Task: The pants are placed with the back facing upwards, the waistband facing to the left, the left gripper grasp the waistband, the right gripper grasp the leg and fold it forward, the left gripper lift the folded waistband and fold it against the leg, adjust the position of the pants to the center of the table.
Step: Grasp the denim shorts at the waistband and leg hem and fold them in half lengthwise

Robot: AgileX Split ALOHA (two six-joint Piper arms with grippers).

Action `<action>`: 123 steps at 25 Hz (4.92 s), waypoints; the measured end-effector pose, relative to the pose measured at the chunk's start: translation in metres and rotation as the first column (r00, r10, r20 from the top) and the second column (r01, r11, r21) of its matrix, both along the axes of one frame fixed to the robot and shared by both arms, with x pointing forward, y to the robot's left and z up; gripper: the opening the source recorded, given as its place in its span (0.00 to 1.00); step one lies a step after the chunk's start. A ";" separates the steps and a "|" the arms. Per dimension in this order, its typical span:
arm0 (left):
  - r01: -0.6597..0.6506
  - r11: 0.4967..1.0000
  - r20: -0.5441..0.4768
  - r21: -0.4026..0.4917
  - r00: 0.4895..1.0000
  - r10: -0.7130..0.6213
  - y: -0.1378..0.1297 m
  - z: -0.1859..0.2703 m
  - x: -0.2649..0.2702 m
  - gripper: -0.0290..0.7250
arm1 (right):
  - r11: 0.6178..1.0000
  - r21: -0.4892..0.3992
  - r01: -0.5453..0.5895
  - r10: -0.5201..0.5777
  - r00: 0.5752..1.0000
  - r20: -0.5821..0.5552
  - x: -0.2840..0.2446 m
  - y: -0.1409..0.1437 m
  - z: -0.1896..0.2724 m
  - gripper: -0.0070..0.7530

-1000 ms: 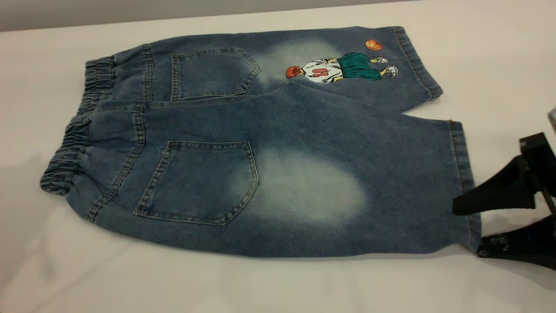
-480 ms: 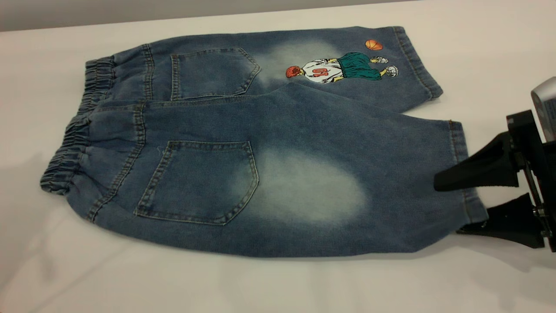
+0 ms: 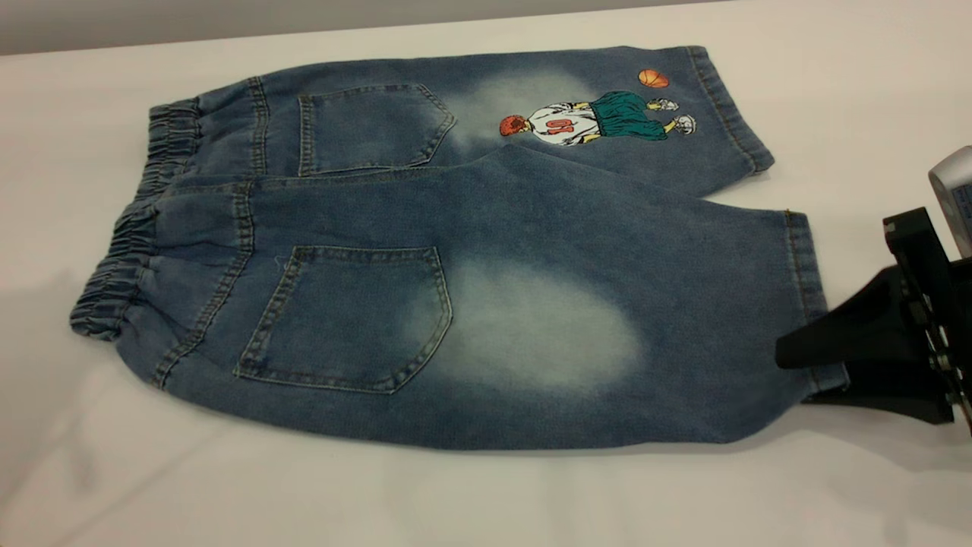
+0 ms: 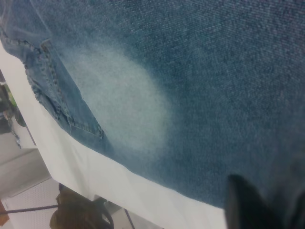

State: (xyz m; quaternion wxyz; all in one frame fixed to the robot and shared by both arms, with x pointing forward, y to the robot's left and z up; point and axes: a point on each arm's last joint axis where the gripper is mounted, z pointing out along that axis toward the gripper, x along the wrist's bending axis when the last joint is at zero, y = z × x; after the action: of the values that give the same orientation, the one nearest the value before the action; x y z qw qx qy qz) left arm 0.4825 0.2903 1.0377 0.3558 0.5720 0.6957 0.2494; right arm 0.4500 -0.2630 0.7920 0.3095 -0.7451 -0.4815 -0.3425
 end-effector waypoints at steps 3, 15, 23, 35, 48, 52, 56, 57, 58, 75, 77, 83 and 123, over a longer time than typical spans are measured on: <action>0.004 1.000 -0.027 0.002 1.000 -0.004 0.000 -0.002 -0.002 0.78 | 1.000 -0.012 -0.002 0.002 1.000 -0.005 0.000 -0.001 -0.001 0.04; 0.044 0.997 -0.242 0.068 0.970 -0.027 0.002 -0.069 -0.015 0.78 | 0.999 -0.041 -0.007 0.006 1.000 -0.015 -0.001 -0.002 -0.003 0.03; 0.037 0.997 -0.287 0.072 0.958 -0.015 0.003 -0.112 0.009 0.78 | 0.999 -0.040 -0.007 0.006 1.000 -0.015 -0.001 -0.002 -0.003 0.03; 0.032 0.998 -0.468 0.063 0.884 0.001 0.002 -0.179 0.041 0.78 | 0.999 -0.038 -0.006 0.006 1.000 -0.013 -0.001 -0.002 -0.003 0.04; 0.039 0.997 -0.538 0.064 0.843 0.002 0.002 -0.206 0.037 0.78 | 0.999 -0.038 -0.006 0.006 1.000 -0.013 -0.001 -0.002 -0.003 0.04; 0.037 0.997 -0.545 0.064 0.838 0.004 0.002 -0.214 0.037 0.78 | 0.999 -0.038 -0.006 0.006 1.000 -0.013 -0.001 -0.002 -0.003 0.04; 0.021 0.998 -0.546 0.059 0.838 0.015 0.002 -0.215 0.037 0.76 | 0.999 -0.038 -0.006 0.006 1.000 -0.013 -0.001 -0.002 -0.003 0.05; 0.017 0.998 -0.546 0.058 0.838 0.017 0.002 -0.216 0.037 0.73 | 0.999 -0.038 -0.006 0.006 1.000 -0.013 -0.001 -0.002 -0.003 0.05; 0.016 0.998 -0.547 0.058 0.837 0.018 0.002 -0.216 0.037 0.69 | 0.999 -0.038 -0.006 0.006 1.000 -0.013 -0.001 -0.002 -0.003 0.05; -0.010 0.999 -0.567 0.044 0.823 0.033 0.002 -0.197 0.033 0.23 | 1.000 0.017 0.001 -0.002 0.997 0.076 0.007 0.000 0.016 0.03; -0.007 0.999 -0.521 0.044 0.853 0.029 0.001 -0.186 0.038 0.23 | 1.000 0.011 -0.001 0.000 0.994 0.110 0.010 0.000 0.023 0.03; 0.023 0.998 -0.455 0.052 0.891 0.003 -0.001 -0.162 0.057 0.23 | 1.000 -0.008 -0.001 0.003 0.979 0.204 0.017 -0.002 0.044 0.03; 0.170 0.984 -0.211 0.060 0.965 -0.154 -0.060 -0.094 0.157 0.23 | 0.945 -0.307 0.117 0.096 0.796 0.598 0.151 -0.039 0.117 0.03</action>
State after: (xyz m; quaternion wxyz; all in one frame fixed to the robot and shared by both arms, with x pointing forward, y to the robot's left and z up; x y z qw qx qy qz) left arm 0.6398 0.2303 0.9441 0.2790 0.6629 0.6695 0.1859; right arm 0.6009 -0.3018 0.9085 0.0088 -0.6398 -0.6007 -0.4793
